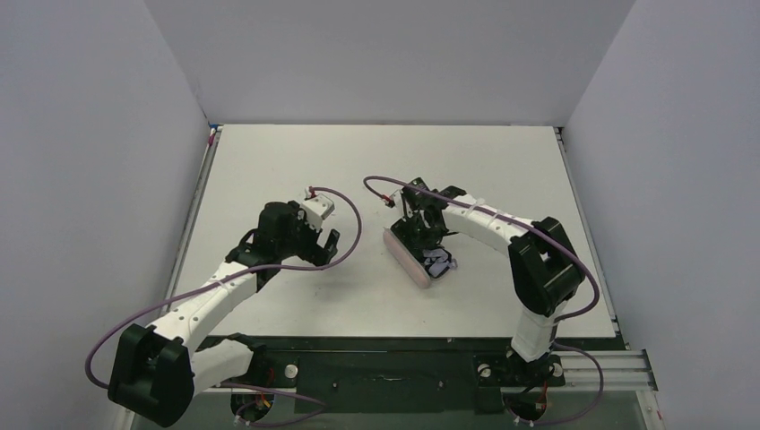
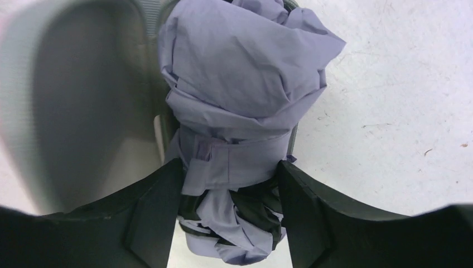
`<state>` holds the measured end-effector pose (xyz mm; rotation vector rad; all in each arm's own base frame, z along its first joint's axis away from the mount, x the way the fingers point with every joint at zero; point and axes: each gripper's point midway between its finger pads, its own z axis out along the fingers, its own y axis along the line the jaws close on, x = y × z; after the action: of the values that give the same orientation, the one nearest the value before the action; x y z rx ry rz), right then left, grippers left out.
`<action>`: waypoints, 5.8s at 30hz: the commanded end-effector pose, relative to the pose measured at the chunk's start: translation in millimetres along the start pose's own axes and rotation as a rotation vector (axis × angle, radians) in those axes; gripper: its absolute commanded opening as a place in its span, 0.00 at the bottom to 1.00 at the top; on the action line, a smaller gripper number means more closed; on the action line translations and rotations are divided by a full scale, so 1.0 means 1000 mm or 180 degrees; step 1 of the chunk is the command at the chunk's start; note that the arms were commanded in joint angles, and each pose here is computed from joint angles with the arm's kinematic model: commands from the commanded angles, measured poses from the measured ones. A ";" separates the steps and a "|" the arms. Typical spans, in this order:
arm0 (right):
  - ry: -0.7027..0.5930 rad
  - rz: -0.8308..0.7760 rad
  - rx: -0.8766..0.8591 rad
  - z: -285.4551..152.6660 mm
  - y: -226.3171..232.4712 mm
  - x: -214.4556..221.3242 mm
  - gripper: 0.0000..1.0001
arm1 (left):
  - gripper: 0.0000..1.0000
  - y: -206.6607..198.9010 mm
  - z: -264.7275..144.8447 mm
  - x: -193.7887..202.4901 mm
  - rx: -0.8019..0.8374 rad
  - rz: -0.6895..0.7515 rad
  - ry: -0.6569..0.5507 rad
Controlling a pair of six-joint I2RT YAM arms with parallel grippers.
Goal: Open the umbrella
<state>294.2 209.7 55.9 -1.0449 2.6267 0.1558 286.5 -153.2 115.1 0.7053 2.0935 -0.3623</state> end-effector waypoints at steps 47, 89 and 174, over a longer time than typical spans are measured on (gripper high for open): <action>-0.2879 0.1098 -0.1374 -0.237 -0.072 -0.150 0.00 | 0.97 0.088 -0.057 -0.169 -0.0119 -0.0294 -0.0785; -0.4095 0.2634 -0.1408 -0.365 -0.060 -0.105 0.00 | 0.38 -0.201 0.004 -0.290 0.2220 -0.0542 -0.1652; -0.4293 0.1455 -0.1691 -0.401 0.000 -0.114 0.00 | 0.39 -0.243 -0.067 -0.245 0.3731 -0.0898 -0.1197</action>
<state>280.9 198.8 415.8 -0.1075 1.6782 1.1961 215.7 -400.0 350.7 0.8265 1.5266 -1.7887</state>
